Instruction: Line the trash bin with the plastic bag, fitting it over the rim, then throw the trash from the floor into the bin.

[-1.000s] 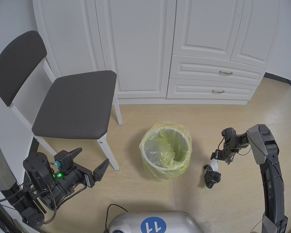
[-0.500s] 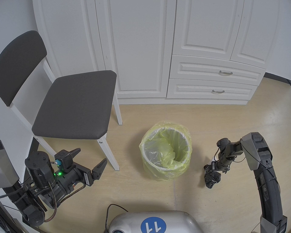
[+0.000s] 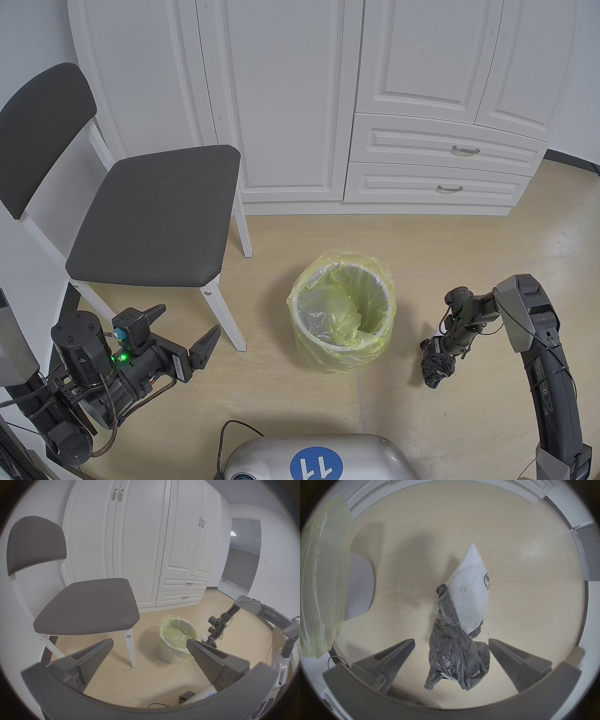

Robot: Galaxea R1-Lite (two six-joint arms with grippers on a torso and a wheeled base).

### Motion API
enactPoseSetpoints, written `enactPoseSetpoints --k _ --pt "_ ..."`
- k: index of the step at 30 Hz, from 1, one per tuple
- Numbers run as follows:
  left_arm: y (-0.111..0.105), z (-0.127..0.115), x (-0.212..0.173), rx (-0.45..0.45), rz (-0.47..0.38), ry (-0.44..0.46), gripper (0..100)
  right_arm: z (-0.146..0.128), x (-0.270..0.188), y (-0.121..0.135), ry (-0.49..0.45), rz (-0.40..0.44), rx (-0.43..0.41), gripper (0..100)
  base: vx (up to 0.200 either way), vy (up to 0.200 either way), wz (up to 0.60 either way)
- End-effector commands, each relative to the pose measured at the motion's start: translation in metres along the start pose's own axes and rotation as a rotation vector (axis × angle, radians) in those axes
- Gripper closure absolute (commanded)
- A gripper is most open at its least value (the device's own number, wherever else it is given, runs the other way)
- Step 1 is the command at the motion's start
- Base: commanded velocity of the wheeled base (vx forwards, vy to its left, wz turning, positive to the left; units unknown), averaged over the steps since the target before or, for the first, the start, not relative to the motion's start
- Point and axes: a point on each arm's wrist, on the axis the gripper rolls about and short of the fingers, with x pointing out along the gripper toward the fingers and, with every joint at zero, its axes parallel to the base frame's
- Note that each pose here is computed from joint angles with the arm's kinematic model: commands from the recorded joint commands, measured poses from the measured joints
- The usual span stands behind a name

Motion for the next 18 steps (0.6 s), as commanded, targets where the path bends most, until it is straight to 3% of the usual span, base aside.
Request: enactPoseSetpoints --k 1,18 --pt "-0.0003 0.0001 -0.0001 0.000 -0.001 -0.001 0 -0.0003 0.0003 -0.0003 0.002 0.003 -0.001 100 0.000 0.000 0.00" --pt "-0.0014 -0.0006 -0.0019 0.002 -0.006 0.004 0 0.0017 -0.0023 0.0003 -0.008 -0.006 0.020 100 0.000 0.000 0.00"
